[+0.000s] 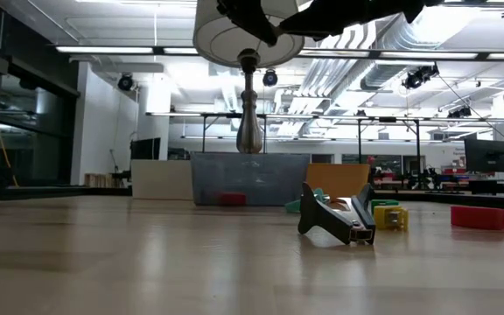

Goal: Pick and place Stapler, Stapler remover, tape
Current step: Put the gray staple remover into the yellow bin

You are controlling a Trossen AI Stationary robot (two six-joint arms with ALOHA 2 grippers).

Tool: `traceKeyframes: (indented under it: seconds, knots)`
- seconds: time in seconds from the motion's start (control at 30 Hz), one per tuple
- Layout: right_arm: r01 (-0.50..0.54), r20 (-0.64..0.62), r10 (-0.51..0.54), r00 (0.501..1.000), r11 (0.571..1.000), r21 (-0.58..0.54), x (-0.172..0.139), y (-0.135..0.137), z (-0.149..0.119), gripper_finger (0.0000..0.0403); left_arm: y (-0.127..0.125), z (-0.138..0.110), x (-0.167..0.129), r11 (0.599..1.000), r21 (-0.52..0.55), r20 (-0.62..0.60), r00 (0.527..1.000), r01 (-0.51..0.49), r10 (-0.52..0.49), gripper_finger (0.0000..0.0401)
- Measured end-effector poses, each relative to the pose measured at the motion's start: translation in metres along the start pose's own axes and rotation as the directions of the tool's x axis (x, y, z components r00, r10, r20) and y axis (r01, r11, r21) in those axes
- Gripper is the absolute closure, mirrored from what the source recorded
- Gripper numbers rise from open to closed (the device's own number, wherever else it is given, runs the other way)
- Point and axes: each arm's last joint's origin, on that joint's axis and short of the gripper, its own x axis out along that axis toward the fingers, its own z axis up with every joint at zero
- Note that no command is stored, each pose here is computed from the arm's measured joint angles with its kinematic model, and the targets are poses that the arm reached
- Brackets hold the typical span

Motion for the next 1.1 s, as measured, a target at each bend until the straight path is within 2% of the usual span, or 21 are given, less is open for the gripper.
traceKeyframes:
  seconds: [0.1,0.27,0.4,0.5,0.7,0.87,0.93,1.0,1.1]
  knots:
    - [0.005,-0.006,-0.005,1.000,1.000,0.018,0.000,0.000,0.000,0.0326,0.000,-0.001,0.000,1.000,0.012,-0.007,1.000,-0.006,0.006,0.0280]
    - [0.053,-0.076,-0.047,0.996,0.996,0.074,-0.001,-0.002,-0.007,0.0327,0.000,-0.007,0.000,0.996,0.071,-0.086,0.995,-0.051,0.057,0.0225]
    - [0.101,-0.145,-0.082,0.986,0.986,0.131,-0.003,-0.008,-0.014,0.0327,0.005,-0.013,-0.012,0.991,0.090,-0.148,0.983,-0.095,0.107,0.0181]
    - [0.171,-0.213,-0.131,0.968,0.968,0.184,-0.006,-0.016,-0.022,0.0327,0.009,-0.023,-0.025,0.986,0.122,-0.224,0.964,-0.115,0.141,0.0165]
    - [0.375,-0.384,-0.257,0.887,0.886,0.272,-0.019,-0.042,-0.045,0.0327,0.016,-0.045,-0.056,0.982,0.127,-0.385,0.905,-0.142,0.181,0.0161]
    - [0.520,-0.474,-0.334,0.815,0.783,0.342,-0.034,-0.070,-0.064,0.0327,0.020,-0.062,-0.073,0.970,0.158,-0.506,0.828,-0.184,0.240,0.0160]
    - [0.554,-0.504,-0.343,0.793,0.750,0.361,-0.036,-0.081,-0.075,0.0327,0.022,-0.064,-0.077,0.960,0.155,-0.492,0.824,-0.233,0.280,0.0160]
    - [0.564,-0.535,-0.318,0.783,0.726,0.393,-0.034,-0.089,-0.090,0.0327,0.020,-0.074,-0.081,0.958,0.167,-0.501,0.817,-0.233,0.286,0.0160]
    - [0.570,-0.575,-0.281,0.769,0.708,0.417,-0.028,-0.098,-0.111,0.0327,0.015,-0.089,-0.081,0.958,0.150,-0.481,0.828,-0.246,0.288,0.0160]
